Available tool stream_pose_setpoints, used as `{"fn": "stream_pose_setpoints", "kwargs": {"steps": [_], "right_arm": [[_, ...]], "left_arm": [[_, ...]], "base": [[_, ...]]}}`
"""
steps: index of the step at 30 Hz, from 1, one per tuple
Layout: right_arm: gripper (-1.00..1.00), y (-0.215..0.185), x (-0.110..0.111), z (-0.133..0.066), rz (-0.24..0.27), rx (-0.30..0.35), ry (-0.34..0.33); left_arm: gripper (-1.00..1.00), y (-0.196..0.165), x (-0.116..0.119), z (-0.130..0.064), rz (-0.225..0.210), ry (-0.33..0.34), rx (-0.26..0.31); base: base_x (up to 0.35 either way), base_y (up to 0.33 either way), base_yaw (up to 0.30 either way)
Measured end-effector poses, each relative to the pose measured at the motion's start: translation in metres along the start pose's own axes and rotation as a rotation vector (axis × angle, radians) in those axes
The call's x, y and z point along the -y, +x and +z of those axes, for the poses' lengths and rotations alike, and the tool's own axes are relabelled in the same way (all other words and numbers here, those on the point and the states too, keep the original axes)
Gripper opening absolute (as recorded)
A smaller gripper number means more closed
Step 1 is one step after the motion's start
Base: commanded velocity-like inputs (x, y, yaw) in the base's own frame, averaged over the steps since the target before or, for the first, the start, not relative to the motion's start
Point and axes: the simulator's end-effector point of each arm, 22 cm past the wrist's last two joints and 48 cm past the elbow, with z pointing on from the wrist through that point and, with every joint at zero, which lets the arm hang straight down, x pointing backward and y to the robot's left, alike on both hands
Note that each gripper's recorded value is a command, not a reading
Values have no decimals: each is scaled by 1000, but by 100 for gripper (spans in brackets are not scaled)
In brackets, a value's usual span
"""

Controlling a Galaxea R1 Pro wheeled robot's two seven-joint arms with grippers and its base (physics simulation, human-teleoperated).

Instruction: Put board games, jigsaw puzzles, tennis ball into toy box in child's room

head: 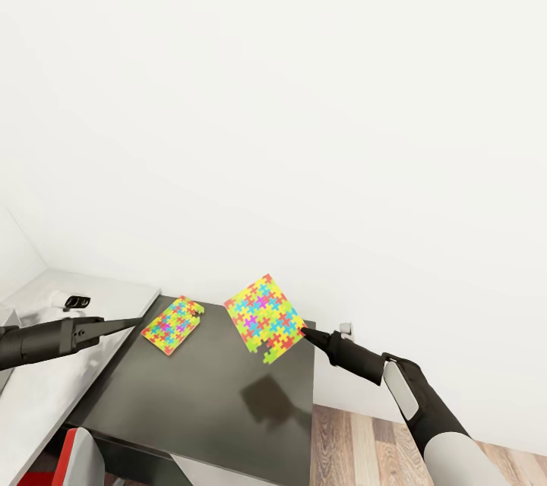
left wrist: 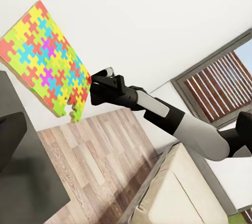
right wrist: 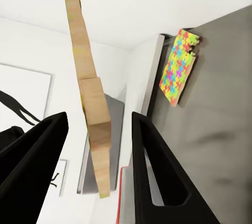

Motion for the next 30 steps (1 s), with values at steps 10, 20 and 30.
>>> {"fn": "stream_pose_setpoints", "kwargs": {"steps": [10, 20, 30], "right_arm": [[-100, 1, -4, 2, -17, -9, 2], [-100, 0, -9, 3, -31, -10, -3], [-100, -1, -15, 4, -38, -9, -11]], "left_arm": [[100, -1, 2, -1, 5, 1, 1], [100, -2, 6, -1, 13, 3, 4], [100, -4, 9, -2, 20, 4, 6]], "base": [[0, 0, 161], [0, 0, 258], [0, 0, 262]]}}
